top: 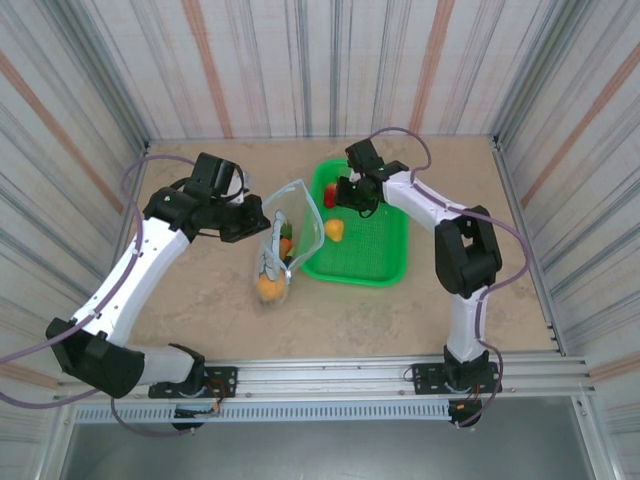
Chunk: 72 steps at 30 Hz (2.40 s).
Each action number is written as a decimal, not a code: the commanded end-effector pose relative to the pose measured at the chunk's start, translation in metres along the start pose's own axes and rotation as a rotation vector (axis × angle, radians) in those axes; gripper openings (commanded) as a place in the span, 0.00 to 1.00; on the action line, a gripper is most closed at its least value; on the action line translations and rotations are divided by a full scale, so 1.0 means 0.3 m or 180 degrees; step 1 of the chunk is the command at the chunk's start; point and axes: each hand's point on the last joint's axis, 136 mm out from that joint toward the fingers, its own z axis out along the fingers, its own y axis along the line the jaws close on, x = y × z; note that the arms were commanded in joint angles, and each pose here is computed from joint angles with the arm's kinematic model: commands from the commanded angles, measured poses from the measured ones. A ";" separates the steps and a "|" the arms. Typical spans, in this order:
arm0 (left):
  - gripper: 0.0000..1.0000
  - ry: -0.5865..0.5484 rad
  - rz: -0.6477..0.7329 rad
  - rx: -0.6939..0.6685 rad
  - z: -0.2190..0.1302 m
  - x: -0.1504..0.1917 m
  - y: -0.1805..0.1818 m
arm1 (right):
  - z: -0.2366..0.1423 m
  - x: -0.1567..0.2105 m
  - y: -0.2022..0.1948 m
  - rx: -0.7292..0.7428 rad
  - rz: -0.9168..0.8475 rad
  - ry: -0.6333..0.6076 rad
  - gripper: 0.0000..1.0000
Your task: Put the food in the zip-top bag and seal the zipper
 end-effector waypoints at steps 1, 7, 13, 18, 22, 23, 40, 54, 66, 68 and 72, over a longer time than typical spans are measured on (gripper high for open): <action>0.00 -0.0076 0.0008 0.0066 -0.011 -0.010 -0.015 | -0.109 -0.025 0.017 -0.0047 -0.0004 -0.0188 0.39; 0.00 -0.0132 -0.0036 0.0130 -0.007 -0.018 -0.020 | -0.262 -0.002 0.042 -0.0129 -0.0168 -0.0353 0.39; 0.00 -0.0113 -0.0111 0.0192 0.008 -0.004 -0.015 | -0.206 0.125 0.028 -0.0091 -0.0347 0.0105 0.52; 0.00 -0.0076 -0.0137 0.0175 0.009 0.021 0.003 | -0.061 0.262 -0.011 0.0104 -0.0518 0.0629 0.72; 0.00 -0.0043 -0.0141 0.0156 0.001 0.039 0.012 | 0.029 0.274 -0.032 0.0202 -0.0566 0.0755 0.75; 0.00 -0.0030 -0.0143 0.0157 0.000 0.042 0.012 | 0.043 0.275 -0.039 0.0284 -0.0603 0.0793 0.75; 0.00 0.0143 -0.0101 0.0105 -0.010 0.066 0.008 | 0.178 0.263 -0.037 0.0335 -0.0567 0.0905 0.50; 0.00 0.0193 -0.0085 0.0141 0.003 0.061 -0.021 | -0.202 0.165 0.007 -0.0050 -0.0462 0.0155 0.36; 0.00 0.0187 -0.0047 0.0291 0.015 0.071 -0.046 | -0.589 0.189 0.259 -0.0928 -0.0845 -0.0328 0.36; 0.00 0.0179 -0.0027 0.0326 0.015 0.069 -0.058 | -0.617 0.210 0.328 -0.1049 -0.0980 -0.0326 0.37; 0.00 0.0138 0.0005 0.0364 0.005 0.057 -0.076 | -0.597 0.270 0.442 -0.1160 -0.1222 -0.0221 0.37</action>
